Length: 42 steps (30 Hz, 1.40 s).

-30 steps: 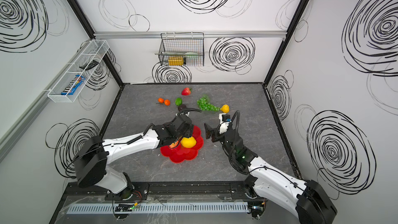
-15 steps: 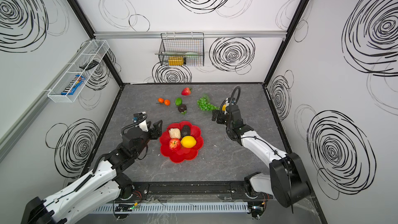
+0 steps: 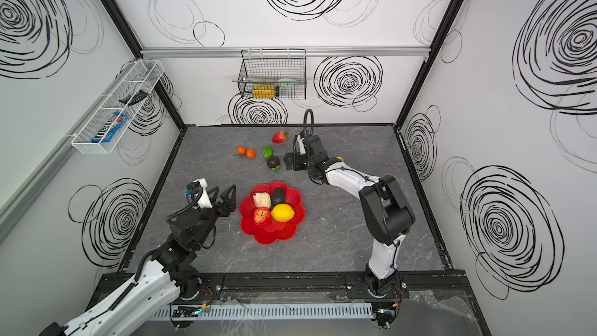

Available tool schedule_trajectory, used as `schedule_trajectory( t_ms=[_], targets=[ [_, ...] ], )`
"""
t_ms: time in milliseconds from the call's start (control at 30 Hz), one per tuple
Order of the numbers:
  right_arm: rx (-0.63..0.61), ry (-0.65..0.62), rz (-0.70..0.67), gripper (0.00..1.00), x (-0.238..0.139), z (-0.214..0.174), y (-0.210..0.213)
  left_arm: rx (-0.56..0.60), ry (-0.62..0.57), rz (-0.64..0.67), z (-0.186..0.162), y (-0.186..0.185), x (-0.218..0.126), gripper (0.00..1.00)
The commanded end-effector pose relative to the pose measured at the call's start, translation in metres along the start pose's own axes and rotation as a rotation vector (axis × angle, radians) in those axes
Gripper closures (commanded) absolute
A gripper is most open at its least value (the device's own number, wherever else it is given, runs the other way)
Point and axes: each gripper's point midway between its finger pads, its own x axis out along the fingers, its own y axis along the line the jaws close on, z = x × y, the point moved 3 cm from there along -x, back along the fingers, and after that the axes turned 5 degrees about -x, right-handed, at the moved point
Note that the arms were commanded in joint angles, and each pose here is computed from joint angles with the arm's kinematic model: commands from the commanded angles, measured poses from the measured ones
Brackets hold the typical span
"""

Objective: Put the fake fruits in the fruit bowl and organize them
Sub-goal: 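Lower the right gripper onto the dark fruit with green leaves and close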

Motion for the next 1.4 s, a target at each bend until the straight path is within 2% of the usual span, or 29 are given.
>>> schedule_trajectory(
  t_ms=[0,167,333,767,1033,1267,1367],
  targets=[
    [-0.071,0.067,0.036,0.04,0.025,-0.002,0.016,-0.017,-0.033,-0.014,0.008,-0.004,0.003,0.19],
    [-0.108,0.139,0.023,0.03,0.063,-0.007,0.019,-0.022,-0.02,-0.015,0.005,-0.004,0.005,0.18],
    [-0.138,0.155,0.045,0.04,0.083,-0.009,0.024,-0.027,-0.016,-0.019,0.005,-0.004,0.005,0.17],
    [-0.121,0.215,0.09,0.17,0.122,-0.015,0.028,-0.034,-0.038,-0.014,0.008,-0.001,0.002,0.16],
    [-0.107,0.213,0.105,0.37,0.125,-0.014,0.033,-0.03,-0.022,-0.015,0.006,-0.002,0.004,0.16],
    [-0.008,0.198,0.099,0.42,0.101,0.006,0.033,-0.029,-0.014,-0.024,0.004,-0.004,0.005,0.15],
    [0.056,0.129,0.126,0.43,0.076,0.025,0.034,-0.025,-0.006,-0.047,0.003,-0.007,0.007,0.16]
  ],
)
